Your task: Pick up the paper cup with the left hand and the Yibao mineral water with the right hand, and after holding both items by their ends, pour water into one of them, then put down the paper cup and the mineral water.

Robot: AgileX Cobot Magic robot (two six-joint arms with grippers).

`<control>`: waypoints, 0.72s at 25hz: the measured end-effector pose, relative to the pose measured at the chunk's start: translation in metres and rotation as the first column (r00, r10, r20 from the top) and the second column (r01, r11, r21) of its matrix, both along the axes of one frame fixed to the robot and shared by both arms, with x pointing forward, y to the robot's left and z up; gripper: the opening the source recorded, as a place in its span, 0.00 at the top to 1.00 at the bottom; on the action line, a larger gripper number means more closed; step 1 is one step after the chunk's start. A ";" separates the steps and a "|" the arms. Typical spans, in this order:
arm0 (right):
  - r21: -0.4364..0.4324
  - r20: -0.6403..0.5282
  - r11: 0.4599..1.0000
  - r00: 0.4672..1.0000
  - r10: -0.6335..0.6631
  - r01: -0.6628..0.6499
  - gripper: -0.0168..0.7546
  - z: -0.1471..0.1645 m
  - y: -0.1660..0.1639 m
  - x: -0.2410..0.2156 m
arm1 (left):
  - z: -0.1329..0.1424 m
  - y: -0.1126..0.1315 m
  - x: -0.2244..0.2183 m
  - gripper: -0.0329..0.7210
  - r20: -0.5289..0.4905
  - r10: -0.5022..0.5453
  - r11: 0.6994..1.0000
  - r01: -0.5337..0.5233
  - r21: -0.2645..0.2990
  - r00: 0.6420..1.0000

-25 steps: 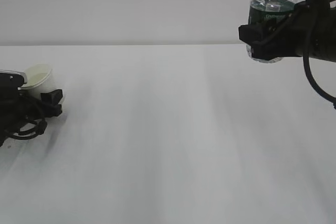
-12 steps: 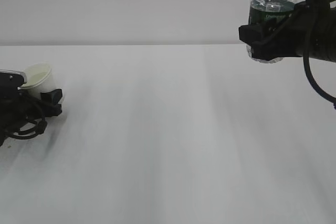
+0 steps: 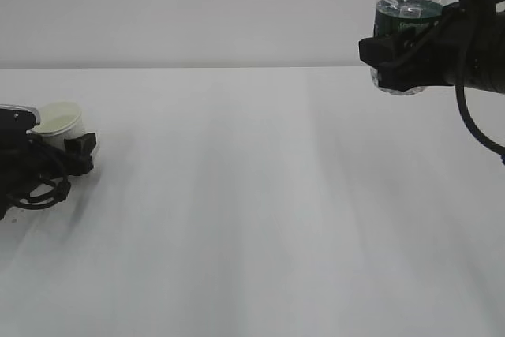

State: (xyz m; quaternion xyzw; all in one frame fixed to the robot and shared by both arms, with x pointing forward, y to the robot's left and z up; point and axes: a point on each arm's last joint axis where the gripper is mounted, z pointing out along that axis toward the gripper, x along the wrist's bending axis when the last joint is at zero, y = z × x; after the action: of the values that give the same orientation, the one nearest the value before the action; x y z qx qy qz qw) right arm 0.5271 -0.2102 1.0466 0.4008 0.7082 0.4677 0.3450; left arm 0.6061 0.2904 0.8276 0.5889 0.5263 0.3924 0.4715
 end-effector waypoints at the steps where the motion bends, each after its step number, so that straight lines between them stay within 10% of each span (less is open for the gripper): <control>1: 0.000 0.000 1.000 1.000 0.000 0.000 0.42 0.000 0.000 0.000 | 0.000 0.000 0.000 0.23 0.005 0.000 1.000 0.000 -0.001 1.000; 18: 0.000 0.000 1.000 1.000 0.000 0.000 0.42 0.000 0.000 0.000 | 0.002 0.000 0.001 0.19 0.017 0.001 1.000 -0.001 -0.003 1.000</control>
State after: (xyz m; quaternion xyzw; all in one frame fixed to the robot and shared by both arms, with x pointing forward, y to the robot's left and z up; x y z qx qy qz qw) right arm 0.5271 -0.2102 1.0466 0.4008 0.7082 0.4677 0.3450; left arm 0.6069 0.2904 0.8292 0.5846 0.5233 0.3969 0.4764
